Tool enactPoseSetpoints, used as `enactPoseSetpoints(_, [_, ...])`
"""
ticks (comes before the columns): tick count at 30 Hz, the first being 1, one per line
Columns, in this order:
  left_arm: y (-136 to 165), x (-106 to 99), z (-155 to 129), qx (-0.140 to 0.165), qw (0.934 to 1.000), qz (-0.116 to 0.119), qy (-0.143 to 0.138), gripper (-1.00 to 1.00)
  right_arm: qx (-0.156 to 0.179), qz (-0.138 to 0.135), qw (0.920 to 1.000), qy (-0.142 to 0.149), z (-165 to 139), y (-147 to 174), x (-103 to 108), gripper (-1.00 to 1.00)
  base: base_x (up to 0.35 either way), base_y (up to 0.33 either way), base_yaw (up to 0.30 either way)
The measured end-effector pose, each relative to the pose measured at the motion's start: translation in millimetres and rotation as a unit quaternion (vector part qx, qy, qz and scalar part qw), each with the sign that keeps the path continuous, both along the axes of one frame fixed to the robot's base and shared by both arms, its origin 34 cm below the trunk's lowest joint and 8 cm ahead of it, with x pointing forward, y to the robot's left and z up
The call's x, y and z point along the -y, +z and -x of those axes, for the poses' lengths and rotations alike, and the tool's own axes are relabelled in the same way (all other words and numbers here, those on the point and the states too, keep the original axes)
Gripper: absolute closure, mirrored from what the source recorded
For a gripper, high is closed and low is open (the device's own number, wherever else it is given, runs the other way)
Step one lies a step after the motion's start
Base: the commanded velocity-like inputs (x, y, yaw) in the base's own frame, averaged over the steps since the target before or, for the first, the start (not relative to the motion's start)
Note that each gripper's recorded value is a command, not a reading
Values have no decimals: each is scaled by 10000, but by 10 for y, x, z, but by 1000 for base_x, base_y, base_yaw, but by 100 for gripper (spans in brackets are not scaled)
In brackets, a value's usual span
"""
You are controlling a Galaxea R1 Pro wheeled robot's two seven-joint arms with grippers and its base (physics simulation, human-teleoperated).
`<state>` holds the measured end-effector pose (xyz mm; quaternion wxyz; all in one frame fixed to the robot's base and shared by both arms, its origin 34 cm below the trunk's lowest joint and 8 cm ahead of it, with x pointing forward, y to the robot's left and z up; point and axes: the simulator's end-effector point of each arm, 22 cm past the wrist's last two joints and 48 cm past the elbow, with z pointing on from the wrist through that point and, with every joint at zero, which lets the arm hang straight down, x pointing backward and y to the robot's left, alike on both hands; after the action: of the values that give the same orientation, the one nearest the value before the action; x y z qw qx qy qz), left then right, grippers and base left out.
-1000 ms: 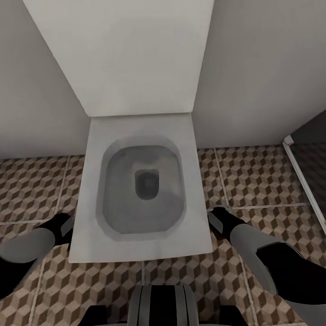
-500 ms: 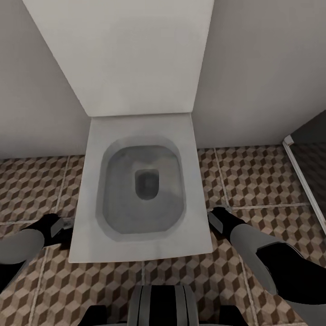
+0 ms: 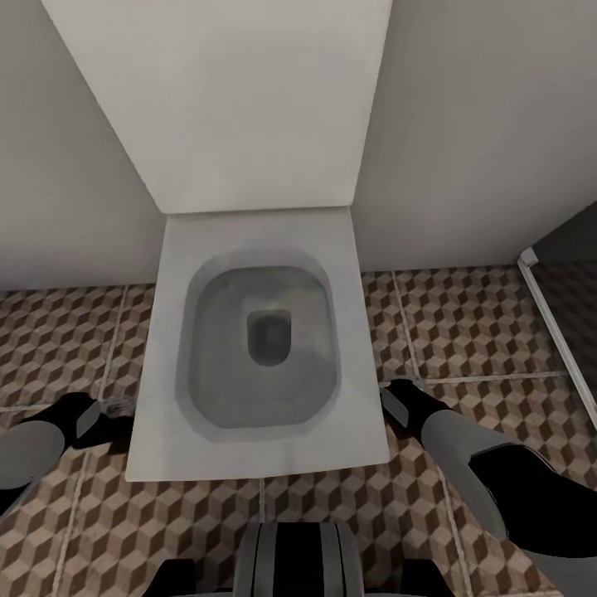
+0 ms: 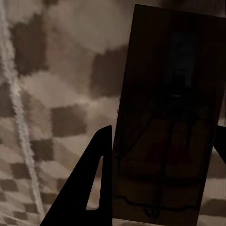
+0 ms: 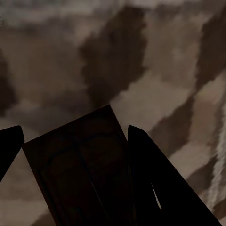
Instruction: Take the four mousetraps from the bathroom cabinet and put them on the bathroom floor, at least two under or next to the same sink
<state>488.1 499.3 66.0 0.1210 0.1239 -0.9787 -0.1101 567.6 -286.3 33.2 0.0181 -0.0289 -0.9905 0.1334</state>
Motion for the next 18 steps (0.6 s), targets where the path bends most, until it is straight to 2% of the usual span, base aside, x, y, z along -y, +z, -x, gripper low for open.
enactPoseSetpoints(7, [-20, 36, -30, 50, 10000, 22, -63, 100, 20, -12, 10000, -5, -13, -1, 25, 100, 0, 0, 0])
enactPoseSetpoints(10, [-47, 119, -42, 55, 9999, 77, -85, 100, 21, -2, 10000, -20, -12, 0, 54, 100, 0, 0, 0])
enactPoseSetpoints(14, [-103, 293, -74, 107, 9997, 200, -70, 100, 79, 134, 9998, 108, -58, 16, 196, 100, 0, 0, 0])
enactPoseSetpoints(18, [-116, 335, -80, 117, 9996, 230, -83, 100, 70, 60, 9999, 52, -48, 8, 122, 100, 0, 0, 0])
